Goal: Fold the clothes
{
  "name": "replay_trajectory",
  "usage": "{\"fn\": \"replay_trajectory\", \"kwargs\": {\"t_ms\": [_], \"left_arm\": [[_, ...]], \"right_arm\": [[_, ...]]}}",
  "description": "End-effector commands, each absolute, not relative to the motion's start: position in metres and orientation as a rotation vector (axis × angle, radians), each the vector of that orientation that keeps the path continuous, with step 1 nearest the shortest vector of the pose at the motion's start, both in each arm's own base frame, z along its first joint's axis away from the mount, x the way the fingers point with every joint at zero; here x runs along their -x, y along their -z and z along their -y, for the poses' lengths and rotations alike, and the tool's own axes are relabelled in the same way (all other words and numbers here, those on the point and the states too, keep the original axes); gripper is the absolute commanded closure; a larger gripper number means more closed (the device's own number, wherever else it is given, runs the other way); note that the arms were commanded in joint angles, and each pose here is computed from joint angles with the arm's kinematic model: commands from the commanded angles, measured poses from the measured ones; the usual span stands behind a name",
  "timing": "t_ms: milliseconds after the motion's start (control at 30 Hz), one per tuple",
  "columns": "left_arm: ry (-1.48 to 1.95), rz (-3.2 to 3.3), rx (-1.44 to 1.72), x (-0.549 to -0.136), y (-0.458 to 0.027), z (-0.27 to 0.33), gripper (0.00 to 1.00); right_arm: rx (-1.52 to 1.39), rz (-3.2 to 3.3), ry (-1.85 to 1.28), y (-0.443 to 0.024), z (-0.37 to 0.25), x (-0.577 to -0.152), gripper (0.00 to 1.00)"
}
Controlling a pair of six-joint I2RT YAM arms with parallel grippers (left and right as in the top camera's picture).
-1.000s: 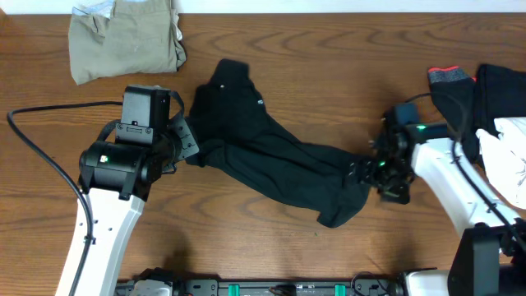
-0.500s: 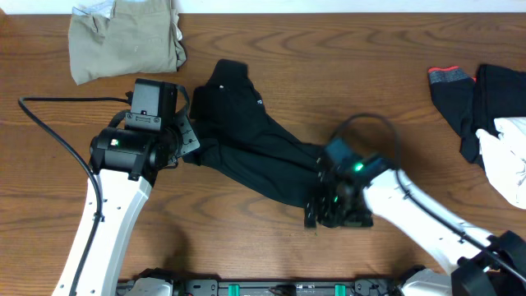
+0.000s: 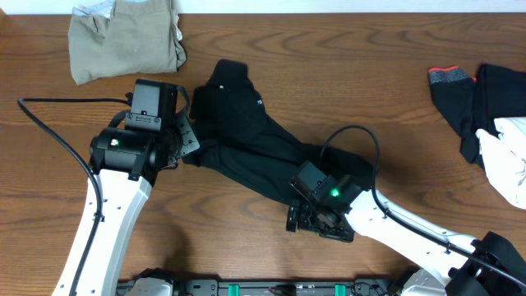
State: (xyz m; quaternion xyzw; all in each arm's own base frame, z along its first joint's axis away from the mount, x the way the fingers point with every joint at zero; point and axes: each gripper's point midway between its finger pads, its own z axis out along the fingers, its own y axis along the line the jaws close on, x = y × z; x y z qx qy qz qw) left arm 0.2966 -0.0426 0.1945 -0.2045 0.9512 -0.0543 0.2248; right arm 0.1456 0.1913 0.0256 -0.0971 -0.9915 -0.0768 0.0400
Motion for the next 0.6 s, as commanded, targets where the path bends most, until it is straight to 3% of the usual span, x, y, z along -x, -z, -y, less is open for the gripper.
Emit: {"fn": "replay_trajectory", "kwargs": {"t_ms": [0,567], "left_arm": [[0.12,-2.606,0.58,-0.298,-0.2,0.037,0.94],[0.12,-2.606,0.581,-0.298,-0.2,0.037,0.94]], "right_arm": [[0.401,3.105,0.157,-0.025,-0.179,-0.159,0.01],[0.318,3.127,0.07,-0.011,-0.161,-0.154,0.01]]}}
